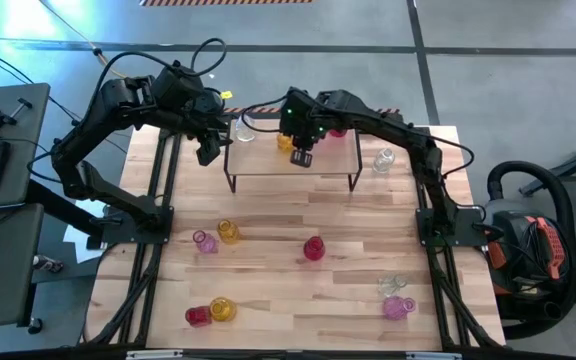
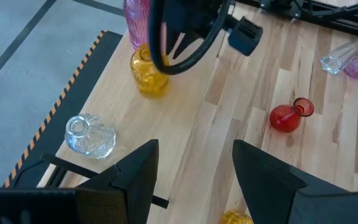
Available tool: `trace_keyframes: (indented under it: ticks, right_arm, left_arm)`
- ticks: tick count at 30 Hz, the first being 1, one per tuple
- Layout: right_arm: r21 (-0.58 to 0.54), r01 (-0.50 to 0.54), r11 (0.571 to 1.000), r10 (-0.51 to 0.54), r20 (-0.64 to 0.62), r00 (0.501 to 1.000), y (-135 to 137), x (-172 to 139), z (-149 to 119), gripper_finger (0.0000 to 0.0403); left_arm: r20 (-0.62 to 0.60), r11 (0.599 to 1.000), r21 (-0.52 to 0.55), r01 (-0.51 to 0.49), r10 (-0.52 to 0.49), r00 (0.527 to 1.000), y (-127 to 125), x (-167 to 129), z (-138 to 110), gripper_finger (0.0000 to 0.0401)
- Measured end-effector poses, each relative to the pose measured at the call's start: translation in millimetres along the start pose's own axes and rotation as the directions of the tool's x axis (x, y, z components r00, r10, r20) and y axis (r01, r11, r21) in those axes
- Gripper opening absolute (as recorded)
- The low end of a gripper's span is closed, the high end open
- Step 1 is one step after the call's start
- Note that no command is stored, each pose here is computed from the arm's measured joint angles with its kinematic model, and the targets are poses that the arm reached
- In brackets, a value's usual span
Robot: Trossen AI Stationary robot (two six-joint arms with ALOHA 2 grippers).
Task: Sort vases onto shelf
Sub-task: Put the bottom right yellow vase on the shelf
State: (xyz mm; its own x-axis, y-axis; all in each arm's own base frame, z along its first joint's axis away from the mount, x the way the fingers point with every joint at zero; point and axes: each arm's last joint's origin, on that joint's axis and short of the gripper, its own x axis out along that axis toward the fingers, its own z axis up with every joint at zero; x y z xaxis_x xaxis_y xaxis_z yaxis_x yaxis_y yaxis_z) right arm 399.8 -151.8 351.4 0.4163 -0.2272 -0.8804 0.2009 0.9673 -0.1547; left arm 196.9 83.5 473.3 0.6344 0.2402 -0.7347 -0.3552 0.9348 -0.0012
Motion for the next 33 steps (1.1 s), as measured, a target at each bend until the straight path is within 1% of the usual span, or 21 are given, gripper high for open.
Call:
trace_keyframes:
  ticks: [11,18,33]
  right_arm:
    - [0.021,-0.021,1.000,0.021,0.014,1.000,-8.4,18.0,3.3,0.0028]
    - [0.027,-0.008,1.000,0.007,0.059,0.998,-12.1,19.9,7.6,0.0028]
    - [0.057,0.028,0.998,-0.033,0.083,0.996,-18.5,19.9,9.4,0.0028]
  left_arm:
    - [0.000,1.000,0.000,0.000,0.000,1.000,0.0,0.0,0.0,0.0197]
    - [0.000,1.000,0.000,0.000,0.000,1.000,0.0,0.0,0.0,0.0197]
    - [-0.001,1.000,0.000,0.000,0.000,1.000,0.0,0.1,-0.1,0.0197]
